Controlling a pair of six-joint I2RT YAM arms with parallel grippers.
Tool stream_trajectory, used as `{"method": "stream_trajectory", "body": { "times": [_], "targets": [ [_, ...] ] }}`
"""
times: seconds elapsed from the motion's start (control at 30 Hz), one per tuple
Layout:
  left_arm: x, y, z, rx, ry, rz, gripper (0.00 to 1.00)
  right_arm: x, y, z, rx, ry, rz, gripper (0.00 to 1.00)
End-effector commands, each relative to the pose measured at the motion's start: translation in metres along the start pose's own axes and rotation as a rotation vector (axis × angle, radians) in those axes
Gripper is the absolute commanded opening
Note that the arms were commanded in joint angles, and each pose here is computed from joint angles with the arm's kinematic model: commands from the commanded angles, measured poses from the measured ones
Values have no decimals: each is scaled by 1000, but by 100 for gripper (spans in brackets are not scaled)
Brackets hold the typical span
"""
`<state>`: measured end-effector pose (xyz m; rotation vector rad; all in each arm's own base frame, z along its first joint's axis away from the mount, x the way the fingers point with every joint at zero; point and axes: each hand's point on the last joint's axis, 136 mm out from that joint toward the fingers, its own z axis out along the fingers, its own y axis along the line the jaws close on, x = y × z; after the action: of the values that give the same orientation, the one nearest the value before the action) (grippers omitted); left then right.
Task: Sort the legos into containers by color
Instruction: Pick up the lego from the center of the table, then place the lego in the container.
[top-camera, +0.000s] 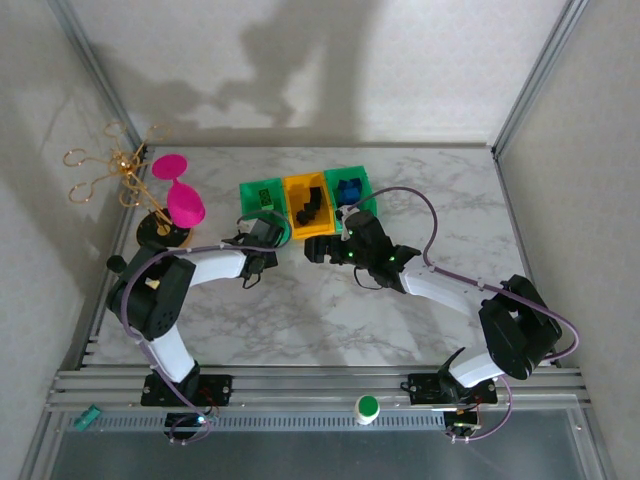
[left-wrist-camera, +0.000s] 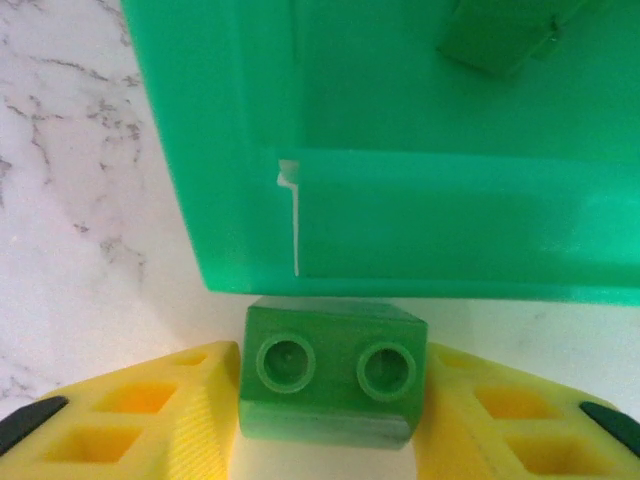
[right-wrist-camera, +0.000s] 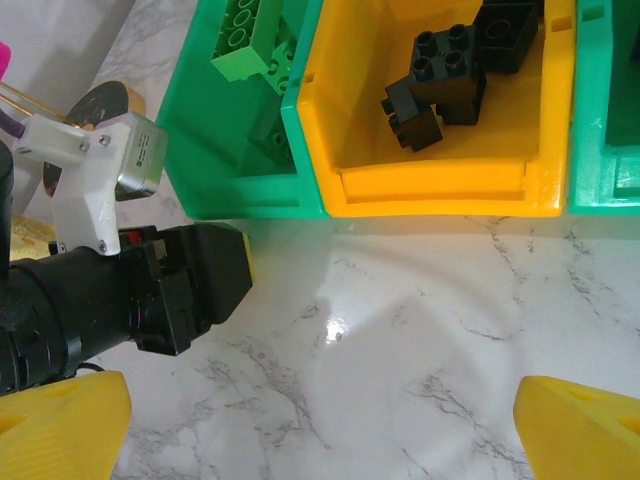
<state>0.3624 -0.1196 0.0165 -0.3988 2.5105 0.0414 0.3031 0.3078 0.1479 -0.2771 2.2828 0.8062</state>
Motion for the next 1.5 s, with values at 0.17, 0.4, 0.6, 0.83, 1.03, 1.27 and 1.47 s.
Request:
{"method": "stream_trajectory", "body": {
  "times": [0.17, 0.4, 0.6, 0.83, 1.03, 1.27, 1.47],
  "targets": [
    [-11, -4, -1, 4, -32, 8, 38, 1, -3, -4, 23, -6, -16, 99],
    [-15, -11, -31, 32, -65, 17, 37, -3, -3, -5, 24, -15, -16, 99],
    [-33, -18, -58, 70, -99, 25, 37, -4, -2, -6, 27, -17, -17, 99],
    [-72, -36, -64, 76, -143, 46, 38, -8, -1, -8, 22, -31, -13, 99],
    [-86, -41, -35, 48, -120, 38, 38, -9, -2, -13, 28, -38, -11, 99],
    [-101, -48, -10, 33, -117, 22, 38, -10, -4, -15, 38, -42, -15, 99],
    [-114, -58, -1, 26, -127, 25, 41, -10, -5, -14, 39, -41, -14, 99]
  ]
}}
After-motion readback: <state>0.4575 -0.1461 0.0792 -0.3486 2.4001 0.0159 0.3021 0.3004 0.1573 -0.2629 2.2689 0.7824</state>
